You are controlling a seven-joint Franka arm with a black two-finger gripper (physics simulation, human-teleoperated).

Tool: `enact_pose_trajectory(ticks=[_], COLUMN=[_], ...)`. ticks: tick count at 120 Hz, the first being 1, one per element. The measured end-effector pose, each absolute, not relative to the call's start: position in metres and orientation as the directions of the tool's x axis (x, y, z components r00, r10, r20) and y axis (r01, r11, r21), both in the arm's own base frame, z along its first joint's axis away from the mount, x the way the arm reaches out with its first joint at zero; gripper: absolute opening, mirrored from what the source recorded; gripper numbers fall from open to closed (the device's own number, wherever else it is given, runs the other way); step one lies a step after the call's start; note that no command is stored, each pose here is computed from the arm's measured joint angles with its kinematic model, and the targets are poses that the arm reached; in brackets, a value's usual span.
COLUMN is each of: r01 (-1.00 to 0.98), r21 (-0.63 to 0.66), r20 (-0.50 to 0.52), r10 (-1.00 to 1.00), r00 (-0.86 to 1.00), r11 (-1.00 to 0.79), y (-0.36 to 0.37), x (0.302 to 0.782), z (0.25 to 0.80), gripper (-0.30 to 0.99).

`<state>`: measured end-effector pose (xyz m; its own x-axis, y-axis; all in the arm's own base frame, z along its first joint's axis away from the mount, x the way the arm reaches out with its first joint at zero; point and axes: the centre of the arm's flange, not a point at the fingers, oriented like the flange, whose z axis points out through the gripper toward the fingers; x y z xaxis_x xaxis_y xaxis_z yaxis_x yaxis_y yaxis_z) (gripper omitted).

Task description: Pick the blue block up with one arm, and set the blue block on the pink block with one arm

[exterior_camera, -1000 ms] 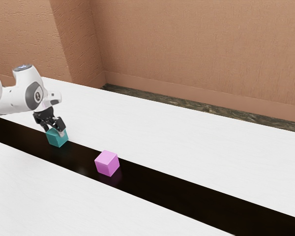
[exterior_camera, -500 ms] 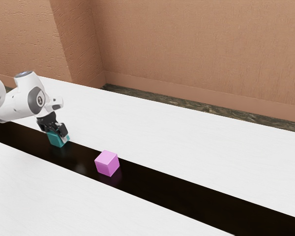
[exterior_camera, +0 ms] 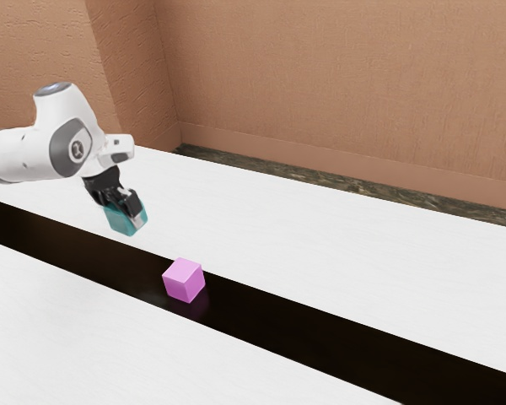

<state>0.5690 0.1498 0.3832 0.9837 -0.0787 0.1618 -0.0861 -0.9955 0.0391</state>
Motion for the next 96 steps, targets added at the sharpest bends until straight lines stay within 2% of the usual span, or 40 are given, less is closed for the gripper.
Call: enact_pose_trajectory(ticks=[28,51,96], r01=[0.006,0.095,0.221], r21=[0.065,0.09,0.084], r20=[0.134,0.077,0.071], r10=[0.015,0.102,0.227], r00=[0.991,0.992,0.971], r11=[-0.998,-0.991,-0.972], y=[0.08,0.044,0.024], x=[0.56,0.573,0.583], z=[0.382,0.343,0.325], gripper=[0.25,0.25,0.24])
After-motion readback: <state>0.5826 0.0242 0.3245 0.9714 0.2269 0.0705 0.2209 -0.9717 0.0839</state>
